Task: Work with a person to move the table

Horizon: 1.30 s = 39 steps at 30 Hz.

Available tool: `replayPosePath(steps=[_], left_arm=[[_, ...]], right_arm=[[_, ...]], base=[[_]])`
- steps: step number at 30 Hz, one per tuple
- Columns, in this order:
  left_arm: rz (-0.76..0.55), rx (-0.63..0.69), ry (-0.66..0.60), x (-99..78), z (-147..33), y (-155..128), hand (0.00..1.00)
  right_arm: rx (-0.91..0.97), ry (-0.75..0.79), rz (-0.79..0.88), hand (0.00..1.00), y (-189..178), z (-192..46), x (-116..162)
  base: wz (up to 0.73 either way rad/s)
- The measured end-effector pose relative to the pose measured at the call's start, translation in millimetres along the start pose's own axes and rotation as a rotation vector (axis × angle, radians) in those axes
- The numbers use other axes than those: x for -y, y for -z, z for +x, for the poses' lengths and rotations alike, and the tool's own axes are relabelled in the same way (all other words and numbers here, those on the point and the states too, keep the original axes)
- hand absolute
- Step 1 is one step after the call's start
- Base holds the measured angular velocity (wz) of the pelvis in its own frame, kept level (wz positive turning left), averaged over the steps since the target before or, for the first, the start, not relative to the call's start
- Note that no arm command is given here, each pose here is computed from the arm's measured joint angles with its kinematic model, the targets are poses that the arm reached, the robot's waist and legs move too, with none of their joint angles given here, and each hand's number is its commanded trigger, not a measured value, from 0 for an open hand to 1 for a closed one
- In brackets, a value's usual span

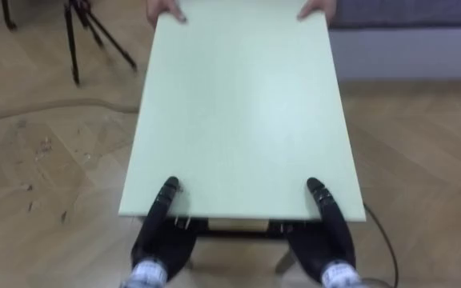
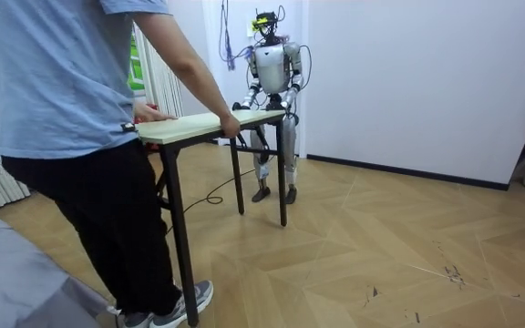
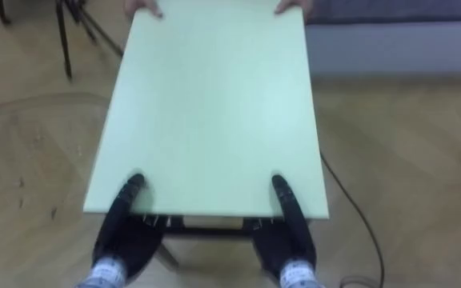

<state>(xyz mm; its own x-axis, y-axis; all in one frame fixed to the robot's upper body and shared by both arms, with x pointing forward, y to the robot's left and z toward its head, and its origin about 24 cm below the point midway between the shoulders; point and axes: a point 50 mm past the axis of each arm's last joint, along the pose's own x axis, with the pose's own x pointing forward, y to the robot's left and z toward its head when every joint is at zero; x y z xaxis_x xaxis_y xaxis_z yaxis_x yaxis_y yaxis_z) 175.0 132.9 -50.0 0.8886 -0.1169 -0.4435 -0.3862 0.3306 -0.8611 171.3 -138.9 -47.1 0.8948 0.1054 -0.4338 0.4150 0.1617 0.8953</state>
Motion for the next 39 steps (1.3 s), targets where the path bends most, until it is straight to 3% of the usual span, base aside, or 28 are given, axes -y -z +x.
replayPosePath(steps=[23, 39], left_arm=[[0.006, 0.018, 0.038, 8.2, 0.2, 11, 1.00], [0.008, 0.034, 0.032, -6.2, -11.5, 9, 1.00]], right_arm=[[0.078, -0.049, -0.035, 1.00, -2, -1, -3], [0.053, -0.062, -0.046, 1.00, 10, -2, 5]], base=[[0.01], [-0.12]])
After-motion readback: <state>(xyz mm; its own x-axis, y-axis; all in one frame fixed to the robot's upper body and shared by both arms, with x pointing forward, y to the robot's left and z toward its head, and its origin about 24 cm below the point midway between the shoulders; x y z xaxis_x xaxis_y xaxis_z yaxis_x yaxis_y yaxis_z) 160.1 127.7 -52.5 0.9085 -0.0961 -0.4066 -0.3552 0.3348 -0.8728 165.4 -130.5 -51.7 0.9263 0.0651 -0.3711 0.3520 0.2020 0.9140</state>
